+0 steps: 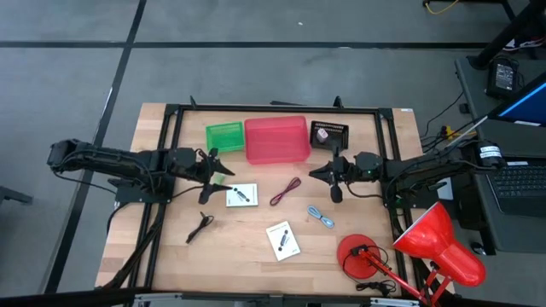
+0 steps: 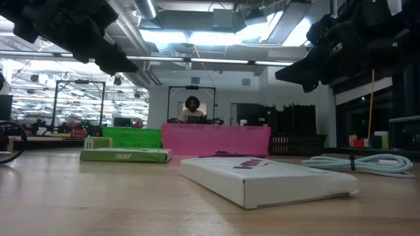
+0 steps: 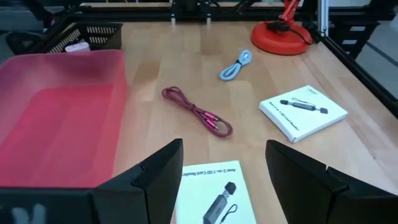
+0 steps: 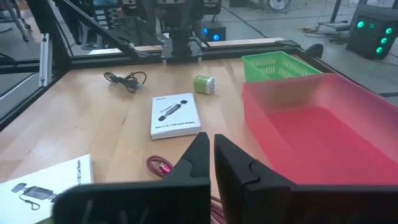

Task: Pick and place items into bin
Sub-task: Put the black charger cable into the green bin

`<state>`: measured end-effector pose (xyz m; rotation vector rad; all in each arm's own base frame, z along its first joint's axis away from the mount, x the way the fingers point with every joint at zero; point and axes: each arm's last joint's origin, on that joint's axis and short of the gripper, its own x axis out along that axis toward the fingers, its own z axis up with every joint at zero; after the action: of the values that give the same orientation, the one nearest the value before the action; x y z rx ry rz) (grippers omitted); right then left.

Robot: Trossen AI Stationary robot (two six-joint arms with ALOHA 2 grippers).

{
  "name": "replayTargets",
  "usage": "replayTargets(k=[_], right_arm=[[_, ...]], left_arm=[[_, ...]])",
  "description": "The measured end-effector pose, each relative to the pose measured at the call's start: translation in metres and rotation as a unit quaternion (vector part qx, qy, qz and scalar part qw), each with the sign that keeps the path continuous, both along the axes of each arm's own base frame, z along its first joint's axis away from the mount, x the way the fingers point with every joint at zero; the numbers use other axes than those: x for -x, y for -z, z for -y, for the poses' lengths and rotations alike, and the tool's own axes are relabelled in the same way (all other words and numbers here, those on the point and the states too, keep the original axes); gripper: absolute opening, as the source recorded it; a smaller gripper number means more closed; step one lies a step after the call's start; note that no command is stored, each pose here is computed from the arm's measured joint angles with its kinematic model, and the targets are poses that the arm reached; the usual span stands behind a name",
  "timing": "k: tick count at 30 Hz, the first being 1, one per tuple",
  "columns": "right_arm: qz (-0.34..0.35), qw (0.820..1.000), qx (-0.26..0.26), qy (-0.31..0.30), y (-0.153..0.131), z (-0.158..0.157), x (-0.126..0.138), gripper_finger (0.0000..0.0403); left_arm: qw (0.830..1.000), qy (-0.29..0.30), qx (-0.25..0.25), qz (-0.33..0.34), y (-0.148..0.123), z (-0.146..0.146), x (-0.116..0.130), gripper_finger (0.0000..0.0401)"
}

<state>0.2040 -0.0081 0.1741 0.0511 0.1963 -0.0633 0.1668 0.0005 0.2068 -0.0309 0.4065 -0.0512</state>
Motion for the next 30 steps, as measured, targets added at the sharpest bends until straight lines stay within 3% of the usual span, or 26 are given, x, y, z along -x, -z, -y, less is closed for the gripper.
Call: replayTargets(k=[13, 16, 20, 30], right_arm=[[0.0, 1.0, 0.002, -0.011, 0.0, -0.005, 0.0, 0.0006], [0.0, 1.0, 0.002, -0.011, 0.0, -0.005, 0.0, 0.0006], [0.001, 1.0, 0.003, -0.011, 0.0, -0.004, 0.0, 0.0006], [0.004, 1.0, 0.016, -0.012, -0.001, -0.004, 0.0, 0.0007]], left_arm=[[1.0, 0.0, 0.013, 0.012, -0.002, 0.002, -0.001, 0.0223], [0.999, -0.016, 0.035, 0.015, -0.003, 0.001, -0.002, 0.0223], [0.996, -0.058, 0.067, 0.002, 0.001, 0.0, -0.004, 0.0223], [0.993, -0.065, 0.08, -0.06, -0.002, 0.0, -0.012, 0.0223]])
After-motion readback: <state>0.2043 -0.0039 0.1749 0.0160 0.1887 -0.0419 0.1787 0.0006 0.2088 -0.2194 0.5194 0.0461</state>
